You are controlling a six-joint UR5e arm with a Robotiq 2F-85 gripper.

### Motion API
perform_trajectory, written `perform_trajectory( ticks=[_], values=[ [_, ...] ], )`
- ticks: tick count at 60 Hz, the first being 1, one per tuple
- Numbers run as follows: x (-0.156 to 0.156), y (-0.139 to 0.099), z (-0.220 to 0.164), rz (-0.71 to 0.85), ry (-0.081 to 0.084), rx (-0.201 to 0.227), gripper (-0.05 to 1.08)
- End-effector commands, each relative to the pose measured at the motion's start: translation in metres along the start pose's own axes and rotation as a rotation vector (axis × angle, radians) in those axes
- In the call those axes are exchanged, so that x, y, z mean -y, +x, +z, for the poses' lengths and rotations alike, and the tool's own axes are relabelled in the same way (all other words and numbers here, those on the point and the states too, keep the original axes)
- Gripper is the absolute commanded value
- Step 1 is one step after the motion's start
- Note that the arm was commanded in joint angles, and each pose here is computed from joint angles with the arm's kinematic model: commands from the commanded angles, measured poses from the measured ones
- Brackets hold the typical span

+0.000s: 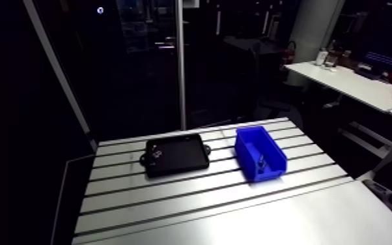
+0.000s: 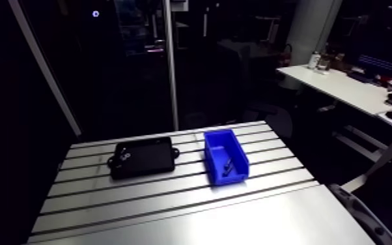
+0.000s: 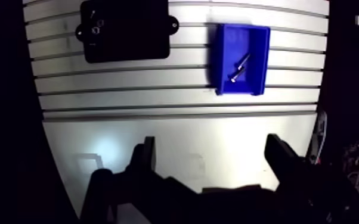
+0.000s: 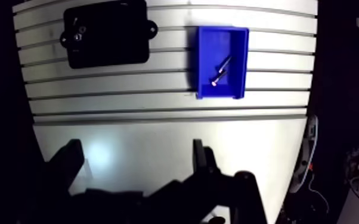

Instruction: Pick up the M10 bolt from the tray and put it into the blue bin.

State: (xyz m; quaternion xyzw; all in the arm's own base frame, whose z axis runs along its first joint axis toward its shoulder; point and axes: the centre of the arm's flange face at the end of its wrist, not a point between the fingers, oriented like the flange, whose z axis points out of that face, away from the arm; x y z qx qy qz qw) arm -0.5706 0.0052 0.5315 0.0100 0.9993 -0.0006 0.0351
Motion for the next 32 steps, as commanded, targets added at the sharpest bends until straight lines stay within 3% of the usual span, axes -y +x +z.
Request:
perform_trajectory(
  ticks=[1, 32],
  values=[
    [0.0007, -0.0001, 0.0017, 0.0, -0.001, 0.003, 0.0],
    [0.0086, 0.0018, 0.0066, -0.001, -0.007, -0.007, 0.0]
  ],
)
